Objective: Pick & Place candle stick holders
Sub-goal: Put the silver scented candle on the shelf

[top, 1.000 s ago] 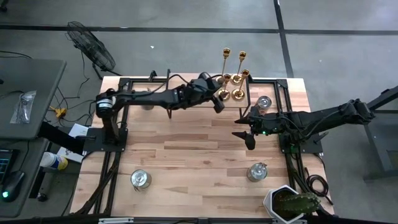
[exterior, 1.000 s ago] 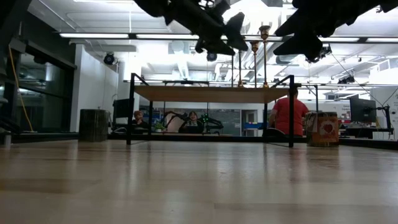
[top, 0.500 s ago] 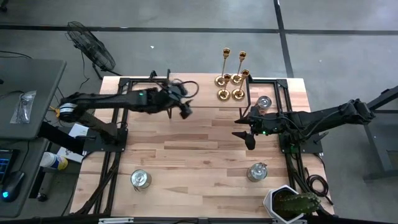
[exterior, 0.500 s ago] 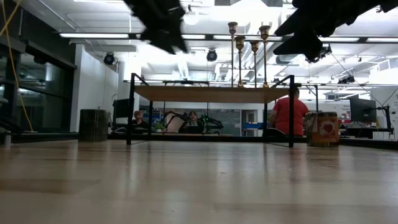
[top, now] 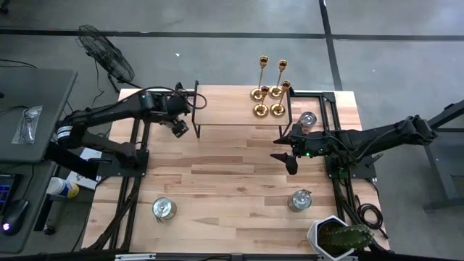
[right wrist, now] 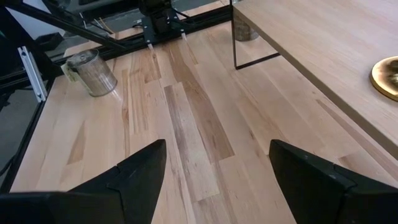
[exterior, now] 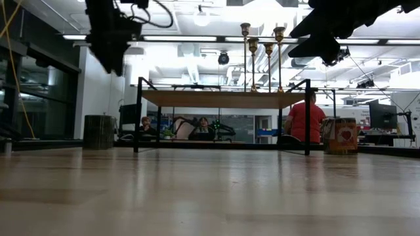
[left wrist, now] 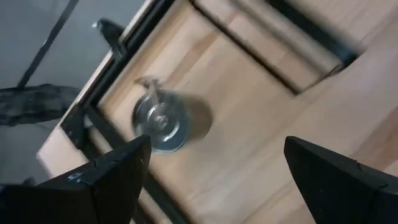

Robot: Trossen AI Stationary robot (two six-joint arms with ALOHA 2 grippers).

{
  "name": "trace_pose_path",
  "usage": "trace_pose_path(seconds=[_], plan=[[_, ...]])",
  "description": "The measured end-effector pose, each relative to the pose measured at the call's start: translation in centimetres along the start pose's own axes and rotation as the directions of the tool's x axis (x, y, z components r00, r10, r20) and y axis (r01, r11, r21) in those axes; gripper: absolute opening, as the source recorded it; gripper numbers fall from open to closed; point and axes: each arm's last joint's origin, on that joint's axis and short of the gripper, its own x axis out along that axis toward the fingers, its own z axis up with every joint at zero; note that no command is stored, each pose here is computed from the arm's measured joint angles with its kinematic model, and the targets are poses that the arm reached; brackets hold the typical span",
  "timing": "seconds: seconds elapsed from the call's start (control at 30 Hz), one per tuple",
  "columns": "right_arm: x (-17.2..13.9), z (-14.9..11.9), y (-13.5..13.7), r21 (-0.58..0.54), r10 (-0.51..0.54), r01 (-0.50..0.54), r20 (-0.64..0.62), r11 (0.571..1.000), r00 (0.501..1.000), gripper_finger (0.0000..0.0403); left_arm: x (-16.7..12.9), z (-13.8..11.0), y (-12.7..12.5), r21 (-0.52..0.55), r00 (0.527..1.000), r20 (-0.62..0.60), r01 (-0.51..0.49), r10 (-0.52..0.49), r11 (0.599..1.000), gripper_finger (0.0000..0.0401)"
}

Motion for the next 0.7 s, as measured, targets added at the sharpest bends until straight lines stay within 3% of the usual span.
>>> trace_pose_path(seconds=[0.3, 0.7], plan=[[0.0, 0.0, 0.0, 0.000, 0.000, 0.000, 0.000, 1.000, 1.000, 0.0278, 4.6, -2.0, 0.1, 0.069, 0.990, -0.136, -0.017, 0.026, 0.997, 0.0363], [0.0, 0.0, 0.0, 0.000, 0.000, 0.000, 0.000, 1.000, 1.000, 0.0278, 7.8, -2.2, 1.2, -0.012, 0.994, -0.106, -0.031, 0.029, 0.999, 0.0363]])
